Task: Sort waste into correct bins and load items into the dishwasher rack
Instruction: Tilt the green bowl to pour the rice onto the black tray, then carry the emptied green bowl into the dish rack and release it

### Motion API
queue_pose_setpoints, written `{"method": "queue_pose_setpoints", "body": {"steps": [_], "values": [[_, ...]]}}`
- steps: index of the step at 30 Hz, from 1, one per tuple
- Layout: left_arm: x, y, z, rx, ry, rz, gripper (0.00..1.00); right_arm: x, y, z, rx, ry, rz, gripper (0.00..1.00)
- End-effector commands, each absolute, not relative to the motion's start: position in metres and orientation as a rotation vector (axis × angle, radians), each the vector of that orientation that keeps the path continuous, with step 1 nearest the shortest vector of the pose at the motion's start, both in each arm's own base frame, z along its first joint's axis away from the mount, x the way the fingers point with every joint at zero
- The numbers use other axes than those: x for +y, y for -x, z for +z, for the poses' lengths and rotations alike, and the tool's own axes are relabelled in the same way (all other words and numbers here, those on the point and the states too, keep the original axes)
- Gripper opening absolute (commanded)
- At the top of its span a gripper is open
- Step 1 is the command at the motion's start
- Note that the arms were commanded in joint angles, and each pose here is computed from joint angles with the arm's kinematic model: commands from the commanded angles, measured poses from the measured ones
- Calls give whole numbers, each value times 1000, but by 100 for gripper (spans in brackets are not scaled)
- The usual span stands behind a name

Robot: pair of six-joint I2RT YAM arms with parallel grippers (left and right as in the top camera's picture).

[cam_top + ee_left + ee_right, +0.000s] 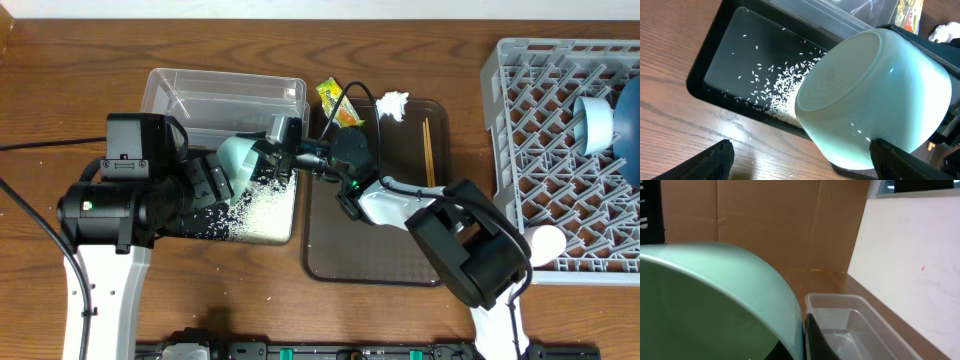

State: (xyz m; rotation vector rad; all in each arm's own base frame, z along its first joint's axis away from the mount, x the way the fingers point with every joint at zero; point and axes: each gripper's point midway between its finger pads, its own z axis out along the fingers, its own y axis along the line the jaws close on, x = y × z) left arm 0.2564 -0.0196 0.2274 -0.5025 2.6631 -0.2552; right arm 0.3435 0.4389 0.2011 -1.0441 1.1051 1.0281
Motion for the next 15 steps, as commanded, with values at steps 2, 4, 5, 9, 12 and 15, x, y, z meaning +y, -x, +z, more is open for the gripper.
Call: {"method": "queue_pose_setpoints", "body": {"steps": [2,4,5,9,12,15], "values": [[-16,-257,227,2658,519,-239,89,437,-336,201,1087,1080,1096,1],[-16,-257,227,2658,519,-239,90,438,-340,194,1129,1078,1091,1],[-16,-257,227,2658,519,-239,90,438,-338,194,1126,1084,1097,1],[-16,-257,227,2658,519,-239,90,437,-346,196,1142,1046,1067,1],[-16,-257,227,2658,519,-239,90,426,-377,186,1329,868,1053,1],[-16,-257,227,2658,519,-239,89,409,-403,175,1480,712,1078,1]]}}
